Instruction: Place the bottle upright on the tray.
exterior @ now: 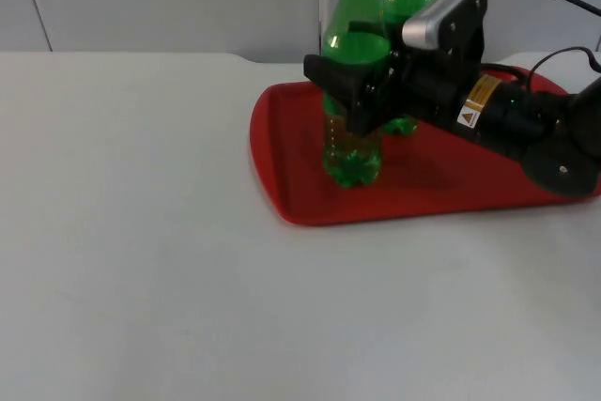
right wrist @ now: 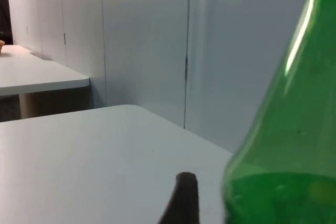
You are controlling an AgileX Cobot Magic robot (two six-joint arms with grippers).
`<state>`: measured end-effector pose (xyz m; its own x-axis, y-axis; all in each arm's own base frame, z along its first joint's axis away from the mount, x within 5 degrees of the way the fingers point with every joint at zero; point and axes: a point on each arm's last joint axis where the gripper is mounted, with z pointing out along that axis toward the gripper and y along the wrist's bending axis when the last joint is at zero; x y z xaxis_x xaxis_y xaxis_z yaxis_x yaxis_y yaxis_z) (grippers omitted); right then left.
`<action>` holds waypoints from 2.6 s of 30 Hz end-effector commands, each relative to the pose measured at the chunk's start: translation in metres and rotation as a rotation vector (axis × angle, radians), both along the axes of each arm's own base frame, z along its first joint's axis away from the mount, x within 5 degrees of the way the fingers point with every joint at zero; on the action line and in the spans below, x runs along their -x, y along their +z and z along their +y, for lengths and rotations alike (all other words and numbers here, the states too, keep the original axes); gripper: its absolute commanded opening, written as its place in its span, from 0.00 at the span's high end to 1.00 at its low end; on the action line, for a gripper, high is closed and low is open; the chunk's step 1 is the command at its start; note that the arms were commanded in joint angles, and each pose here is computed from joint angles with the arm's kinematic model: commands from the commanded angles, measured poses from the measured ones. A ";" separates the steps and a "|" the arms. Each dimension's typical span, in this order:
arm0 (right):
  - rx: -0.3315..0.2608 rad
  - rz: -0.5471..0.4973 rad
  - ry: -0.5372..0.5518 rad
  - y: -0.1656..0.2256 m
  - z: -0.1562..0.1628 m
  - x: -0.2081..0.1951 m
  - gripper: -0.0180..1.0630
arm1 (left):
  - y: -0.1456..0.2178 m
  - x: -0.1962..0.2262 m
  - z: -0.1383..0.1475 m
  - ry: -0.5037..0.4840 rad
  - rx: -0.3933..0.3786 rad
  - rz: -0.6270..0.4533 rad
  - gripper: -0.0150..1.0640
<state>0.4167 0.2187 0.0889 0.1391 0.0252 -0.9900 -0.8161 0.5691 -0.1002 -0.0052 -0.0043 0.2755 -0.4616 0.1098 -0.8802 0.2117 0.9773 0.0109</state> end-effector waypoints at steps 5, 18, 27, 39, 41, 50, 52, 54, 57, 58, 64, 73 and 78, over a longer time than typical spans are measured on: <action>-0.019 -0.025 0.010 0.008 -0.001 -0.001 0.07 | -0.001 0.000 0.000 -0.008 0.004 -0.003 0.01; -0.003 -0.026 -0.011 0.005 -0.005 0.002 0.01 | -0.001 0.000 0.000 -0.008 0.004 -0.003 0.01; 0.030 0.041 -0.099 0.001 -0.029 0.023 0.01 | -0.001 0.000 0.000 -0.008 0.004 -0.003 0.01; 0.103 0.126 -0.128 0.011 -0.047 0.065 0.01 | -0.001 0.000 0.000 -0.008 0.004 -0.003 0.01; 0.123 0.159 -0.171 0.016 -0.054 0.073 0.01 | -0.001 0.000 0.000 -0.008 0.004 -0.003 0.01; 0.388 0.457 -0.301 0.053 -0.072 0.118 0.01 | -0.001 0.000 0.000 -0.008 0.004 -0.003 0.01; 0.429 0.482 -0.313 0.060 -0.071 0.123 0.01 | -0.001 0.000 0.000 -0.008 0.004 -0.003 0.01; 0.511 0.526 -0.355 0.078 -0.072 0.135 0.01 | -0.001 0.000 0.000 -0.008 0.004 -0.003 0.01; 0.550 0.552 -0.379 0.095 -0.070 0.149 0.01 | -0.001 0.000 0.000 -0.008 0.004 -0.003 0.01; 0.541 0.567 -0.396 0.105 -0.070 0.155 0.01 | -0.001 0.000 0.000 -0.008 0.004 -0.003 0.01; 0.356 0.668 -0.495 0.151 -0.079 0.181 0.01 | -0.001 0.000 0.000 -0.008 0.004 -0.003 0.01; 0.411 0.716 -0.634 0.179 -0.109 0.209 0.01 | -0.001 0.000 0.000 -0.008 0.004 -0.003 0.01; 0.474 0.752 -0.690 0.185 -0.123 0.223 0.01 | -0.001 0.000 0.000 -0.008 0.004 -0.003 0.01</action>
<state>0.1988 0.0999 0.2736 -0.6408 -0.2182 -0.7361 -0.2954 0.9550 -0.0260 -0.0052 -0.0043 0.2755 -0.4616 0.1098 -0.8802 0.2117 0.9773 0.0109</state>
